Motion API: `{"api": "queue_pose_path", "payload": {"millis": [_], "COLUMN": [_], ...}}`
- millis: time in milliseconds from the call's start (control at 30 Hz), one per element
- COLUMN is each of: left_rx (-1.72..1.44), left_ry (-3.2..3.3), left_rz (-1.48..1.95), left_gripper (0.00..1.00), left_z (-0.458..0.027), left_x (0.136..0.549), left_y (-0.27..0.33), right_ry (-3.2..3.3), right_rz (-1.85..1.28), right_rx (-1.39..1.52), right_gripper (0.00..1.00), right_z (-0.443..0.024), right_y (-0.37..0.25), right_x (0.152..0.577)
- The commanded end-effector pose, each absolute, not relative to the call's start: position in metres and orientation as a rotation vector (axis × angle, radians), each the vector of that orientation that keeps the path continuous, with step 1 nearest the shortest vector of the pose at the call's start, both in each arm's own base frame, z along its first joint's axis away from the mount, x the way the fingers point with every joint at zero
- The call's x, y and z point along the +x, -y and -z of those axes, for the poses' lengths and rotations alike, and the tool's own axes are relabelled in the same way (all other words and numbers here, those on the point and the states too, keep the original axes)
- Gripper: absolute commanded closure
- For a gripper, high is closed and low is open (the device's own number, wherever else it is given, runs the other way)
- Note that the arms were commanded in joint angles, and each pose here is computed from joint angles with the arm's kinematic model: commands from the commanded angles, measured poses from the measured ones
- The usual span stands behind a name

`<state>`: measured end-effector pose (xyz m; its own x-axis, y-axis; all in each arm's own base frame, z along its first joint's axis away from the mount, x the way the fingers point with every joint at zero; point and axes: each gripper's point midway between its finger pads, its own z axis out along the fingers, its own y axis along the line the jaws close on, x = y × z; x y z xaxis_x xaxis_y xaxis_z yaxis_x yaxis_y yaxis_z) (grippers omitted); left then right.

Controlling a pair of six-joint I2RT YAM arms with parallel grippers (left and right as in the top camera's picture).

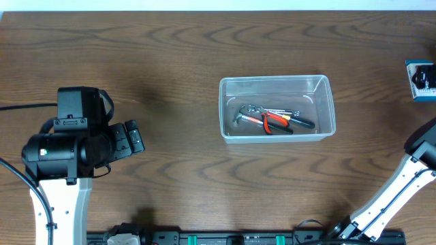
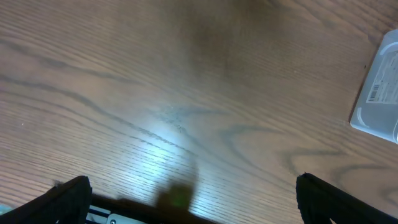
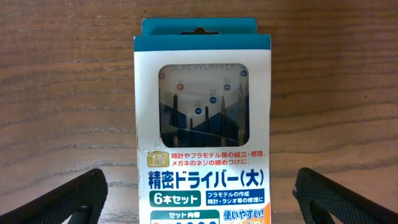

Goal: Pack container
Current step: 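Lower the right gripper and close it on the screwdriver set box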

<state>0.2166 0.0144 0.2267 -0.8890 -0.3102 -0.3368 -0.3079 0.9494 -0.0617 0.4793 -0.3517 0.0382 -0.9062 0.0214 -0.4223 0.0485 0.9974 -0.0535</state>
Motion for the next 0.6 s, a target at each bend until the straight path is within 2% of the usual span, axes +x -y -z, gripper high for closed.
{"api": "queue_pose_path", "payload": {"millis": [0, 567], "left_rx": [-0.474, -0.472], "left_ry": [-2.744, -2.728], "left_rz": [0.007, 0.010], "left_gripper": [0.02, 0.02], "left_z": [-0.2301, -0.2315], "left_x": [0.2181, 0.2218], "left_y": [-0.0158, -0.0160], "right_ry": [-2.728, -2.761], "right_rz": [0.038, 0.074], "right_rx": [0.004, 0.012], "right_gripper": [0.01, 0.01], "right_z": [-0.0211, -0.0111], "right_y": [0.3458, 0.3505], "right_x": [0.4747, 0.4681]}}
